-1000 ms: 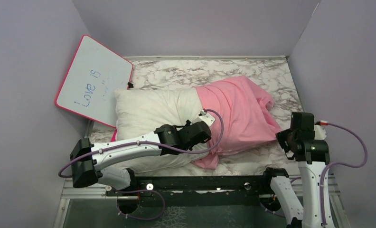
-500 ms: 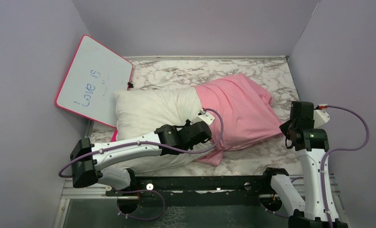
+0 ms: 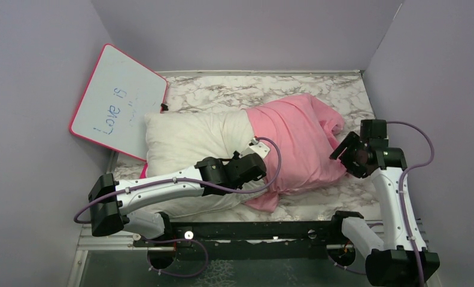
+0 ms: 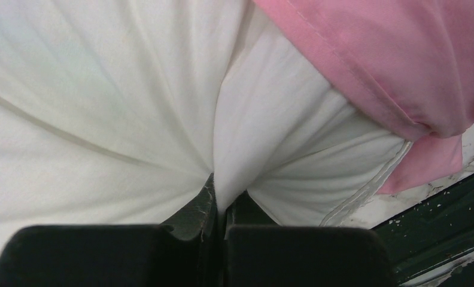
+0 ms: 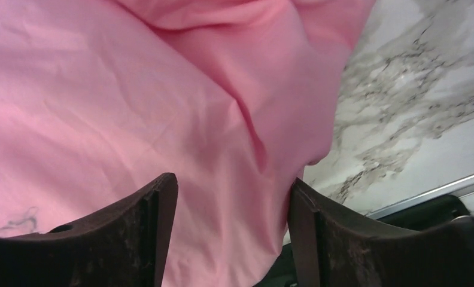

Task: Remove the pillowcase from the pillow
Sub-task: Remove the pillow from the pillowcase.

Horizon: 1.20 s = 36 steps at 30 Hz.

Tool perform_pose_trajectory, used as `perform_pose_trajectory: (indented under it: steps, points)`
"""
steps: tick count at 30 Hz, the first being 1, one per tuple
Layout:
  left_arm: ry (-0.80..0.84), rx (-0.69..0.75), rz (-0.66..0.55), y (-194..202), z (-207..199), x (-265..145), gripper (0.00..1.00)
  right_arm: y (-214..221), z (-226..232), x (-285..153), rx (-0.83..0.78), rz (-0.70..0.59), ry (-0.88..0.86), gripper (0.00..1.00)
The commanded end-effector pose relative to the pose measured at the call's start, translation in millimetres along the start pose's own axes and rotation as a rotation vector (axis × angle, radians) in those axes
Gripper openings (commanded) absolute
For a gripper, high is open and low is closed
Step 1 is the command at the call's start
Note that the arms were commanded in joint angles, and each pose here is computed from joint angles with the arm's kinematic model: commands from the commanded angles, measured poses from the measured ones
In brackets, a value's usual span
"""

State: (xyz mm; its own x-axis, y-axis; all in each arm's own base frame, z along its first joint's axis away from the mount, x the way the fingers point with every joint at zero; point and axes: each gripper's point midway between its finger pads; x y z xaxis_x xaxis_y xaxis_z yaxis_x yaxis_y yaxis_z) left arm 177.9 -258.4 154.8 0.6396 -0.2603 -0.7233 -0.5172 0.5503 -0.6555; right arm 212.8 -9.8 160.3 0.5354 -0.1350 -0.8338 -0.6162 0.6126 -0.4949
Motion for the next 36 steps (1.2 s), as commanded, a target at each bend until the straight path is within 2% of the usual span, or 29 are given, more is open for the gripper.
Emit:
perform_pose_trajectory:
  steps: [1, 9, 14, 18, 23, 25, 29, 30, 36]
  points:
    - [-0.085, 0.088, 0.175, 50, 21, 3, 0.0, 25, 12, -24, 0.008, 0.132, -0.094, 0.7]
    - [-0.066, 0.037, 0.141, 43, 19, -2, 0.0, 62, 21, -60, 0.146, 0.169, -0.256, 0.76]
    - [-0.058, 0.02, 0.111, 38, 20, -6, 0.0, 79, 36, -73, 0.151, 0.2, -0.409, 0.77]
    - [-0.053, 0.005, 0.091, 33, 20, -8, 0.0, 94, 43, -67, 0.135, 0.275, -0.473, 0.69]
    - [-0.049, -0.011, 0.078, 33, 21, -10, 0.0, 106, 36, -54, 0.135, 0.323, -0.436, 0.63]
    - [-0.046, -0.016, 0.08, 34, 21, -10, 0.0, 105, 35, -52, 0.135, 0.307, -0.43, 0.53]
    - [-0.041, -0.012, 0.087, 35, 19, -9, 0.0, 94, 30, -49, 0.148, 0.231, -0.401, 0.12]
    - [-0.039, -0.012, 0.09, 35, 18, -8, 0.0, 89, 30, -50, 0.153, 0.206, -0.394, 0.06]
    - [-0.055, -0.011, 0.097, 38, 19, -6, 0.0, 39, 14, -57, 0.173, -0.02, -0.26, 0.01]
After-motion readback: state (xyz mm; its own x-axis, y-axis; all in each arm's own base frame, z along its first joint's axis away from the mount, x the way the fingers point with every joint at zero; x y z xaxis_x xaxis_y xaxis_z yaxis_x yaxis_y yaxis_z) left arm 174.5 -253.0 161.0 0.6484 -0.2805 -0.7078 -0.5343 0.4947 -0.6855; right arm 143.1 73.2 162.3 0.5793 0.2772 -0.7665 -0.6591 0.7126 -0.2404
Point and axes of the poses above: each gripper's point midway between its finger pads, its own x axis out along the fingers, its own z axis along the line the jaws close on, y = z × x, and after that the axes turned 2 degrees about -x, right-handed
